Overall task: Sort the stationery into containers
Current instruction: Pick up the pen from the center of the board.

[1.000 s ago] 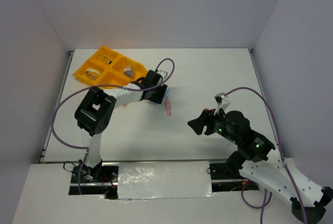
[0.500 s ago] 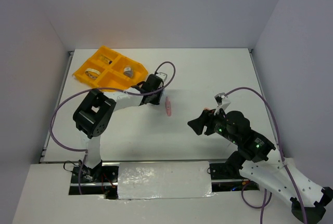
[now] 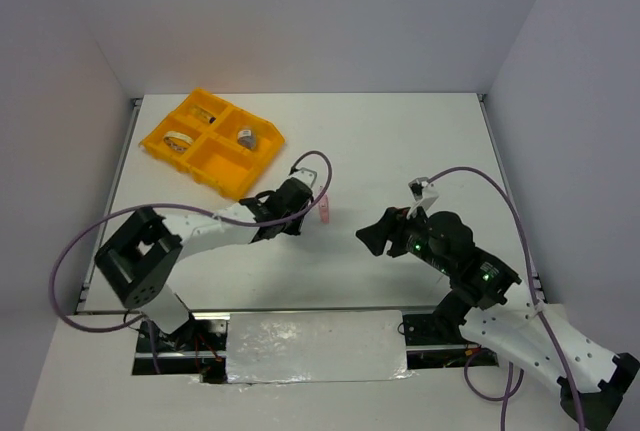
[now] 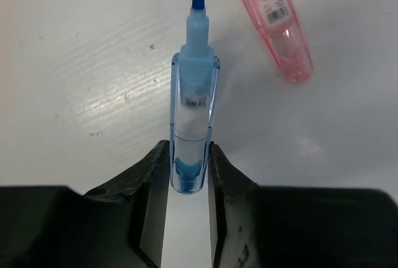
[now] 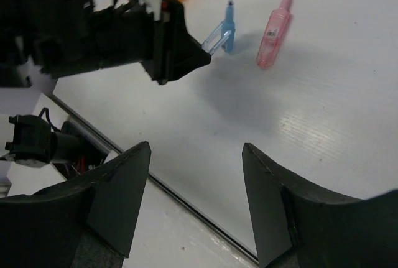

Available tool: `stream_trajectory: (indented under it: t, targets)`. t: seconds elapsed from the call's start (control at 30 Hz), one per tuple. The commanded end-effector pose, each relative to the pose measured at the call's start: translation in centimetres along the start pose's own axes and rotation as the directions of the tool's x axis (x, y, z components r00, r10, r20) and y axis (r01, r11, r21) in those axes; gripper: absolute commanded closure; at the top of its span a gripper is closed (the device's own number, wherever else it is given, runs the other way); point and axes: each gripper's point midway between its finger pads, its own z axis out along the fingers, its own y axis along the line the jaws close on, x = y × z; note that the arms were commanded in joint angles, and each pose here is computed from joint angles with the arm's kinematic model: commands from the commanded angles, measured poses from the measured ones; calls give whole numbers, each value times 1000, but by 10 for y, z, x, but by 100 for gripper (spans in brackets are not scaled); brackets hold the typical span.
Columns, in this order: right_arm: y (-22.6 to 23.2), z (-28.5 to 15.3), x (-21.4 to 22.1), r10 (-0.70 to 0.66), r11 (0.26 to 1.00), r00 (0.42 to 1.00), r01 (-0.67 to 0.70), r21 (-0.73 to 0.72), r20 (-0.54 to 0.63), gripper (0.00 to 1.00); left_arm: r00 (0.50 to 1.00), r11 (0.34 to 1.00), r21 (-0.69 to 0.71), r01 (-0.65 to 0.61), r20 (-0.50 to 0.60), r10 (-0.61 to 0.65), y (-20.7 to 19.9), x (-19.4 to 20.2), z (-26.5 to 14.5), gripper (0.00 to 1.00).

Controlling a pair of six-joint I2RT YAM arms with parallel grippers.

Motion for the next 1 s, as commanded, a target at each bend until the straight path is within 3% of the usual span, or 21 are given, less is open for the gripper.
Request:
stream_trajectory:
  t: [0.0, 0.13, 0.37, 0.6, 0.77, 0.83, 0.93, 0.97]
  targets:
    - [7, 9, -18, 51, 999, 997, -51, -7, 65, 32, 983, 997, -22, 76, 172, -71, 1, -31, -34, 100]
    - [9, 24, -24, 117, 993, 990, -118, 4, 84, 33, 958, 991, 41, 127, 253, -133, -1, -34, -62, 100]
    - [36, 49, -30, 176, 981, 980, -167, -100, 88, 36, 925, 968, 237, 81, 345, -162, -34, -44, -108, 100]
    - [46, 61, -23, 385, 914, 920, -370, -168, 66, 30, 903, 934, 357, 9, 399, -161, -48, -49, -144, 100]
    - [57, 60, -27, 304, 930, 947, -271, -249, 106, 27, 901, 890, 456, -10, 390, -190, -61, -51, -164, 100]
    - [49, 61, -19, 337, 926, 937, -314, -210, 88, 26, 893, 867, 499, -2, 391, -222, -66, -55, -176, 100]
    - [49, 61, -12, 454, 872, 889, -429, -234, 60, 26, 875, 821, 570, -16, 406, -265, -73, -60, -196, 100]
    - [52, 60, -12, 536, 822, 843, -512, -251, 35, 26, 864, 803, 595, -29, 418, -279, -75, -62, -205, 100]
